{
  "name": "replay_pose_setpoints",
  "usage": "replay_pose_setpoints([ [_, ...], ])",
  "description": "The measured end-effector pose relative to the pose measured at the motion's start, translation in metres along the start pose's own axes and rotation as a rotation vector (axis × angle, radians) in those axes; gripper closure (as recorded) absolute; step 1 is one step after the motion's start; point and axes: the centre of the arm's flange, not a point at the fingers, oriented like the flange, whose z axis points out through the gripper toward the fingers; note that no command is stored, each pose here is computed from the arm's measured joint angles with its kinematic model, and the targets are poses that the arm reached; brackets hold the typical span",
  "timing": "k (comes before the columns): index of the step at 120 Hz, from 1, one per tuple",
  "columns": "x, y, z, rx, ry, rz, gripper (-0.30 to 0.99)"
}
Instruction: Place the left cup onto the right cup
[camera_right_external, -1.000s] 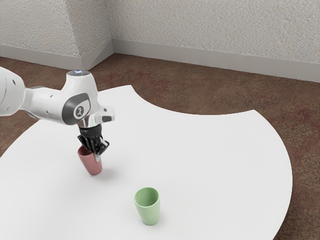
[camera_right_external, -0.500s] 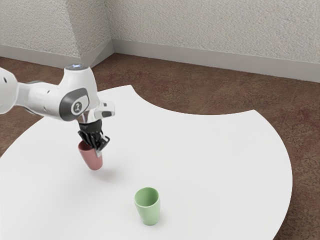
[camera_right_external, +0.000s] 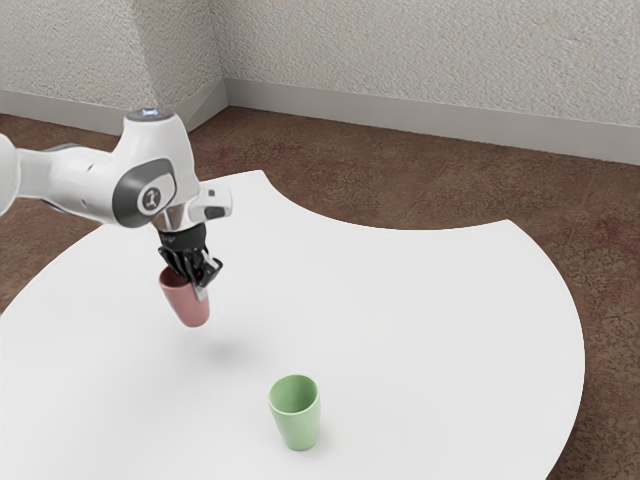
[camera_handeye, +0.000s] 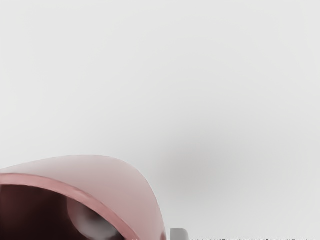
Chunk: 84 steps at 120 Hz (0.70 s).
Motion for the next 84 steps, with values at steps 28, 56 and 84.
replay_pose_setpoints([
  [28,0.001,0.016,-0.021,0.003,0.021,0.031,0.78],
  [56,-0.002,0.037,-0.042,0.012,0.036,0.077,0.78],
  [84,-0.005,0.077,-0.053,0.01,0.045,0.153,0.78],
])
